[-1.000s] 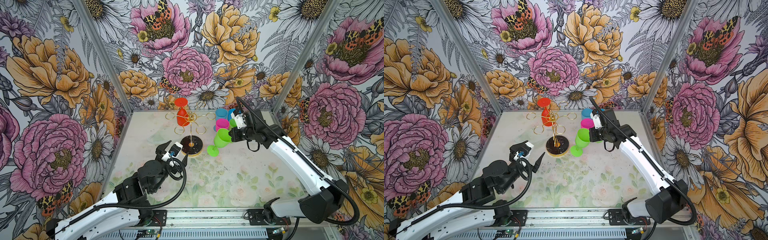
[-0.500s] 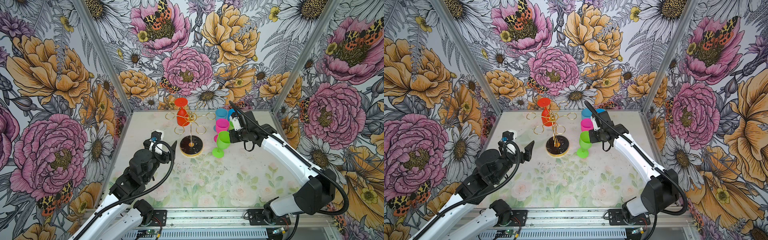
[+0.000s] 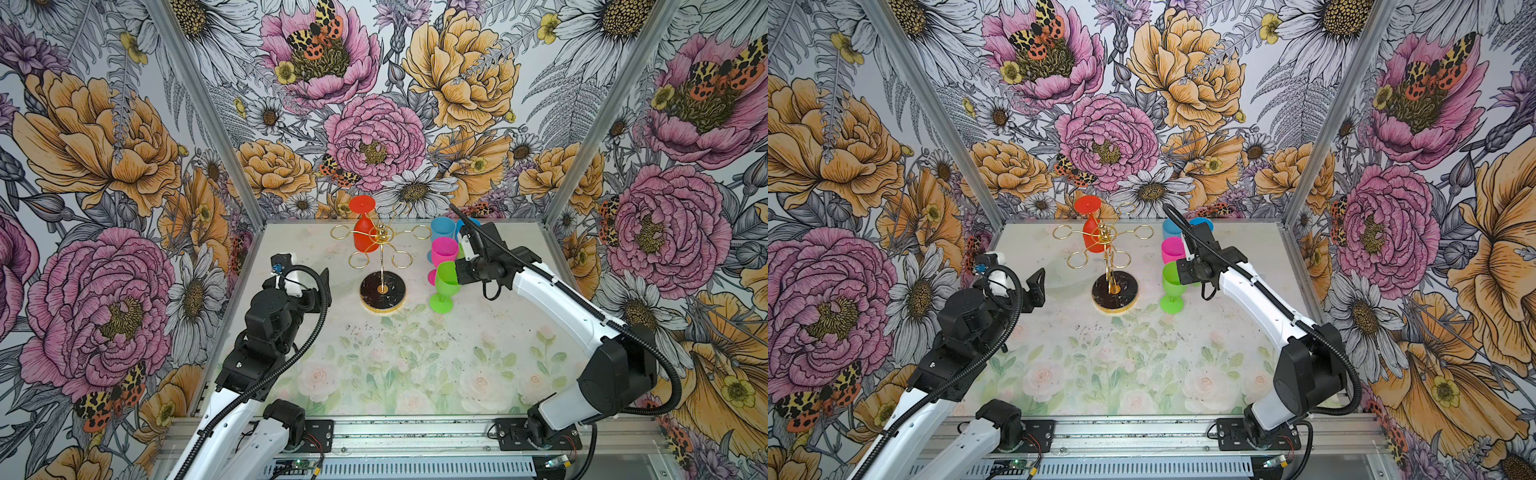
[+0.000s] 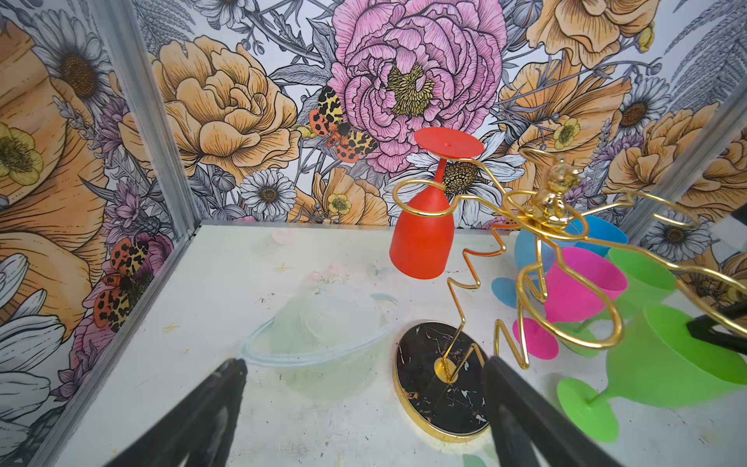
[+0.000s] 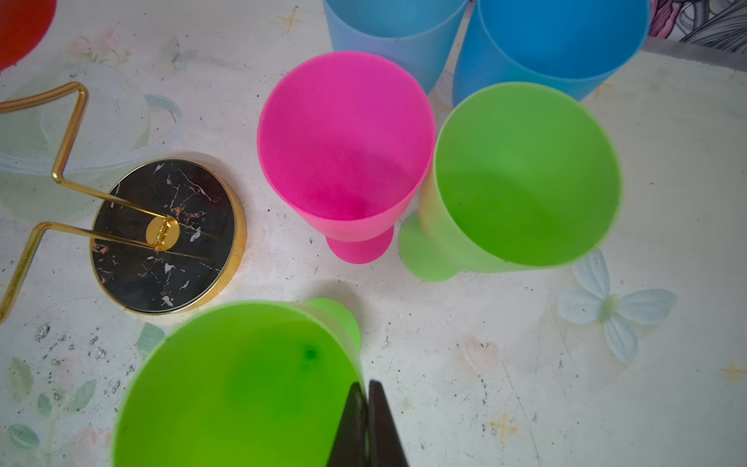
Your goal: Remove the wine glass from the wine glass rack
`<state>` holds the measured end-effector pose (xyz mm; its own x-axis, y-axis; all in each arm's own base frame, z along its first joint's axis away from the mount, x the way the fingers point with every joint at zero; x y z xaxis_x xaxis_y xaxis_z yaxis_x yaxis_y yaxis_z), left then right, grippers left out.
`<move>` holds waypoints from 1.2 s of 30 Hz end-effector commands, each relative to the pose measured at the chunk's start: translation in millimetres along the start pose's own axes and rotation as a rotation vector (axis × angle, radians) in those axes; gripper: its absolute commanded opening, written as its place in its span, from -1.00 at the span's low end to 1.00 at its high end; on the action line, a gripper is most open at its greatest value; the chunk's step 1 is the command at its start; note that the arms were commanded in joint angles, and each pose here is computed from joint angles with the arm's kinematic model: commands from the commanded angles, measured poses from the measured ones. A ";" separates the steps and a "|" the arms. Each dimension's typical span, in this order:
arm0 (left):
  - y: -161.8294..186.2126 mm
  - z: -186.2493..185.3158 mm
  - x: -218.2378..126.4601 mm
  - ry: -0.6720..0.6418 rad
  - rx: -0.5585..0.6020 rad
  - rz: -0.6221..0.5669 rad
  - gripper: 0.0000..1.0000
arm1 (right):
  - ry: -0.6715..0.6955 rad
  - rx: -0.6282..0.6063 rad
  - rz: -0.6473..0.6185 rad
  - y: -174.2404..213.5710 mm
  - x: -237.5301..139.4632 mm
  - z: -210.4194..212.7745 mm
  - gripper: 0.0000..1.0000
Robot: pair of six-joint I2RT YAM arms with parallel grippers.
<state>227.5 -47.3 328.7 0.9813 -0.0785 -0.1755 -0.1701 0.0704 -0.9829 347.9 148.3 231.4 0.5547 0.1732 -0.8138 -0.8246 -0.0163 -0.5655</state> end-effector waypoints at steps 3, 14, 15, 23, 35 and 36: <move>-8.0 4.1 0.1 0.001 -0.042 -0.023 0.86 | 0.018 -0.014 -0.036 -10.6 7.0 2.7 -1.00; -6.9 4.5 1.0 0.015 -0.045 -0.022 0.86 | 0.031 -0.025 -0.021 -11.0 16.0 5.9 -1.00; -7.4 4.5 0.6 0.017 -0.046 -0.025 0.86 | 0.031 -0.027 -0.019 -10.8 16.9 6.3 -1.00; -6.7 5.0 0.1 0.017 -0.046 -0.025 0.86 | 0.037 -0.027 -0.015 -13.7 22.0 7.0 -1.00; -7.0 4.1 0.1 0.024 -0.045 -0.027 0.86 | 0.048 -0.026 -0.011 -15.7 27.6 7.1 -1.00; -6.9 4.2 0.1 0.024 -0.045 -0.026 0.86 | 0.051 -0.026 -0.011 -15.7 28.0 6.6 -1.00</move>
<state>229.7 -44.1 327.9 0.9792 -0.0923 -0.1805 -0.1773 0.0417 -0.9833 367.1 156.7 212.0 0.5399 0.1295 -0.8317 -0.8360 -0.0325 -0.5477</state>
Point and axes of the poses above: each gripper's point midway between its finger pads, its own x axis out along the fingers, its own z axis along the line the jaws close on, y = z × x, the point moved 5 cm from there along -x, back along the fingers, and after that the axes turned 10 degrees about x, right-handed, at the moved point
